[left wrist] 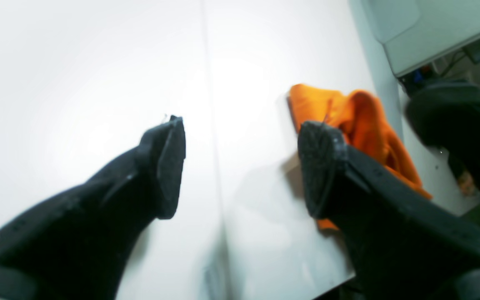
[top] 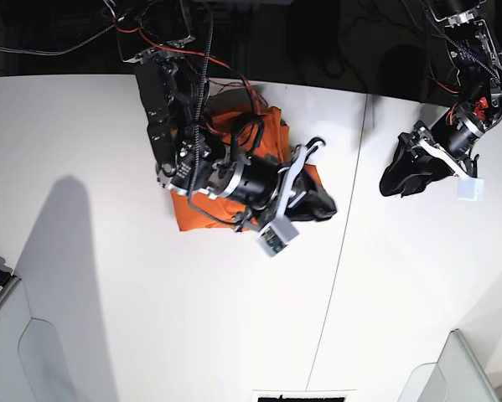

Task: Layout the t-shirt on the table in an organized manner, then fold the t-shirt properly

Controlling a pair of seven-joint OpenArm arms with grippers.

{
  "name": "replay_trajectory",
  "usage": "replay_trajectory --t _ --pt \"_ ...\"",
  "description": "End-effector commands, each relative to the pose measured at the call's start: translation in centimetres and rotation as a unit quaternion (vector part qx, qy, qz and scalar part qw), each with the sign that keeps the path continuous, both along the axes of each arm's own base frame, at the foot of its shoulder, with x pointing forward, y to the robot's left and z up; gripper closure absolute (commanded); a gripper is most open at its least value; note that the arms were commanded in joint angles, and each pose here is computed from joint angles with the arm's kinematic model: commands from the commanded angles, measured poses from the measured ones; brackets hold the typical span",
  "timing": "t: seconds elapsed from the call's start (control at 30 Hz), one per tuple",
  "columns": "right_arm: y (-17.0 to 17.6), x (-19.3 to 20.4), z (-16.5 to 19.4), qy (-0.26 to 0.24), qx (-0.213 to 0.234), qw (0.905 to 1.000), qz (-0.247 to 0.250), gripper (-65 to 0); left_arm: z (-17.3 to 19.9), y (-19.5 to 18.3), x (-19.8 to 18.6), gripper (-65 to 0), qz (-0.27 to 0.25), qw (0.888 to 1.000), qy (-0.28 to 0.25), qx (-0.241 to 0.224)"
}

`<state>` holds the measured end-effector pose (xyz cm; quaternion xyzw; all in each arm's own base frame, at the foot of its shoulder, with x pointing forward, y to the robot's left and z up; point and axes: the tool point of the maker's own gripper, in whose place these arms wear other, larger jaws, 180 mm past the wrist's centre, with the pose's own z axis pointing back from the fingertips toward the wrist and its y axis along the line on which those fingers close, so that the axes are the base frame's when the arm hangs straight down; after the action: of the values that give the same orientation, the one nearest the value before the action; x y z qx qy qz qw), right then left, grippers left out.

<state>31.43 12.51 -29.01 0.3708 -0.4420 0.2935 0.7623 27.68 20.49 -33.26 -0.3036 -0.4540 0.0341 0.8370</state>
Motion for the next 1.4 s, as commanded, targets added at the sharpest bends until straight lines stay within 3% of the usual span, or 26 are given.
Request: replay_trajectory --t 0.0,0.13,0.23,0.37,0.47,0.53,0.63,0.8,0.9,1.1,1.37 --pt "-0.9 1.8 2.0 -0.027 0.017 0.9992 -0.022 0.0 2.7 -0.7 1.0 -37.7 -0.016 0.999 -0.048 0.002" --pt "-6.9 5.8 2.4 -0.044 -0.001 0.9942 -0.098 0.0 6.0 -6.6 0.7 -19.2 -0.109 0.989 -0.095 0.030" --pt "-11.1 7.7 2.2 -0.049 -0.019 0.9887 -0.140 0.0 7.2 -12.3 -0.6 -18.0 -0.198 0.972 -0.118 0.051" --pt "-14.3 9.1 -0.1 -0.026 -0.039 0.9849 -0.166 0.0 5.7 -18.6 -3.2 -18.0 -0.294 0.949 -0.104 0.052" --pt "-15.4 9.9 -2.7 0.002 -0.044 0.9842 -0.172 0.0 4.2 -22.6 -4.8 -18.0 -0.339 0.935 -0.092 0.053" --pt "-15.4 10.2 -4.1 0.021 -0.045 0.9853 -0.163 0.0 3.0 -24.0 -5.1 -18.0 -0.347 0.931 -0.089 0.065" --pt "-14.8 9.9 -5.8 0.045 -0.052 0.9863 -0.150 0.0 -0.2 -23.8 -4.8 -18.0 -0.340 0.934 -0.067 0.090" --pt "-13.8 8.4 -7.4 0.075 -0.075 0.9867 -0.123 0.0 -6.4 -20.4 -3.6 -18.0 -0.326 0.937 0.007 0.125" --pt "-14.0 7.6 -7.6 0.098 -0.056 0.9867 -0.116 0.0 -8.1 -18.6 -2.1 -18.0 -0.319 0.937 0.032 0.141" --pt "-15.7 4.2 -9.1 0.137 -0.032 0.9836 -0.113 0.0 -7.9 -17.1 2.5 -18.0 -0.303 0.936 0.016 0.175" --pt "-14.3 -1.5 -8.6 0.141 0.002 0.9853 -0.097 0.0 -4.5 -16.5 8.1 -18.0 -0.286 0.936 -0.034 0.202"
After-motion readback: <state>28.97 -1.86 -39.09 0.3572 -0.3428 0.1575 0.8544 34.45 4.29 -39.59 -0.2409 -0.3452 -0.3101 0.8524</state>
